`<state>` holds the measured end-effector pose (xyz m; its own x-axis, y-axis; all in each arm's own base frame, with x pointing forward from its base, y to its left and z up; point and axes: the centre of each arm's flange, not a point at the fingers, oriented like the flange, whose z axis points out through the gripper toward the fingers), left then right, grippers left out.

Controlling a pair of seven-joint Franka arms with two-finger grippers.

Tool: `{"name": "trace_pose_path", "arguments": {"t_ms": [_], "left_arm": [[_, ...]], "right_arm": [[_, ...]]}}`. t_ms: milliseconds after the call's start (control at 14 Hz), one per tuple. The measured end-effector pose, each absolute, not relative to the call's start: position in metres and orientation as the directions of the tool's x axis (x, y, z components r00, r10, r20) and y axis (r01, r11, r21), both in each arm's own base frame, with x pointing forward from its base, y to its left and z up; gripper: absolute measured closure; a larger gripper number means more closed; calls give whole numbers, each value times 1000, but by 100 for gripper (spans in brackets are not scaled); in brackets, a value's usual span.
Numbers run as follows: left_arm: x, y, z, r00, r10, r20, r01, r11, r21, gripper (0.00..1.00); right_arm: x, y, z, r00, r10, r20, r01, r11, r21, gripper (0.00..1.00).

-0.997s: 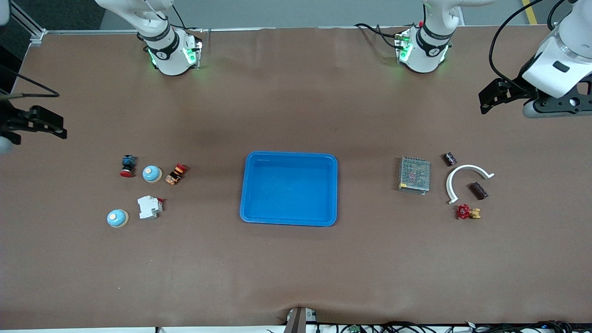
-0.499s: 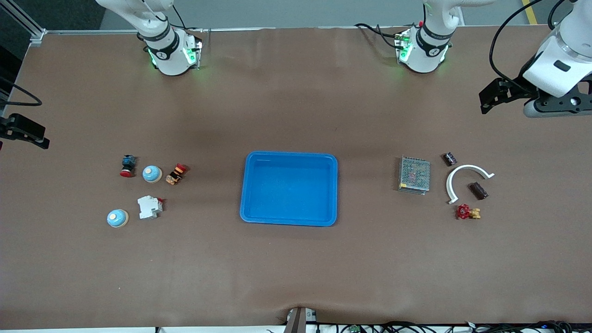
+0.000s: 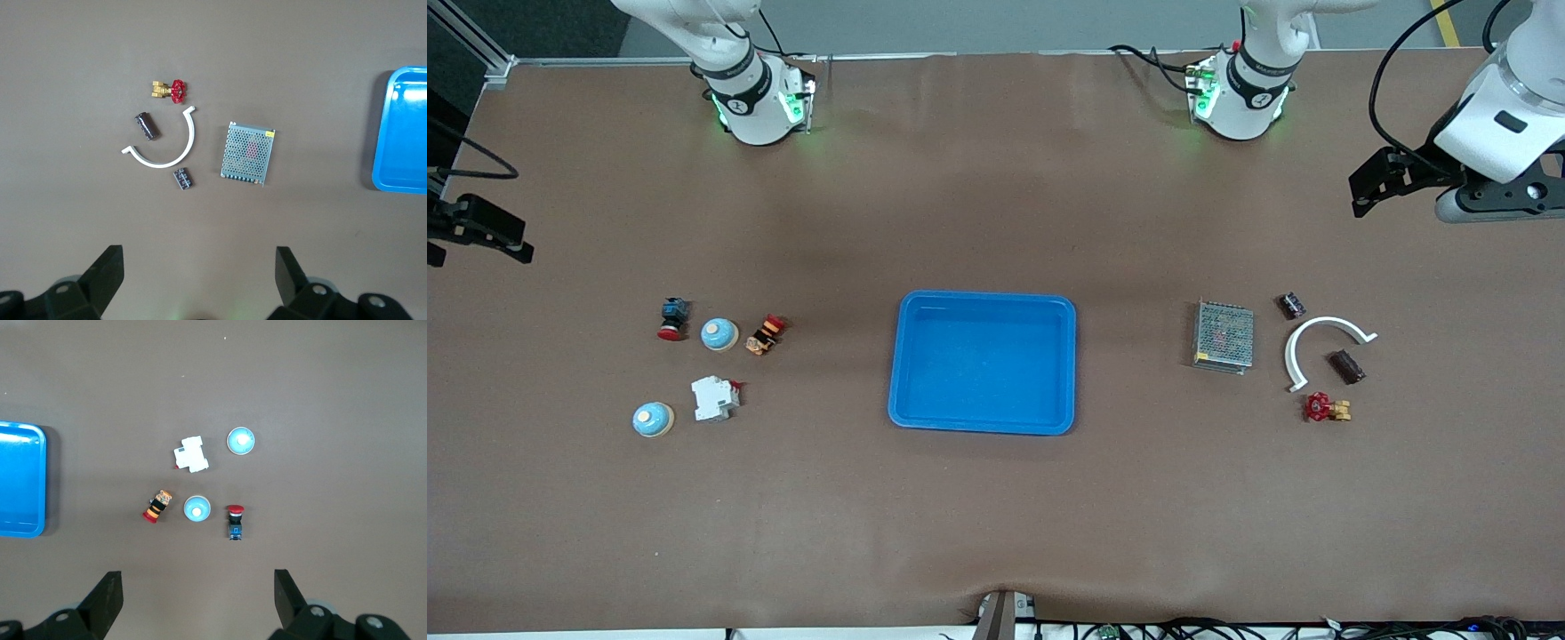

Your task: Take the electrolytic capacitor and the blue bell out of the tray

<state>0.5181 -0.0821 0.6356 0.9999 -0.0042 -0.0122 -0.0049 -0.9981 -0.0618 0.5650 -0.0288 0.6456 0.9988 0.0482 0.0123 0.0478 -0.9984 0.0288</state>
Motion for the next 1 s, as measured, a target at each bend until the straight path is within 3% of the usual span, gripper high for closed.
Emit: {"name": "trace_pose_path", "arguments": {"t_ms": [997], "left_arm": [[511,-86,648,1000,-17,-20,-18,-998,-64,0]], "right_arm": [[557,-36,638,999,33,38,32,-999,27,0]]}}
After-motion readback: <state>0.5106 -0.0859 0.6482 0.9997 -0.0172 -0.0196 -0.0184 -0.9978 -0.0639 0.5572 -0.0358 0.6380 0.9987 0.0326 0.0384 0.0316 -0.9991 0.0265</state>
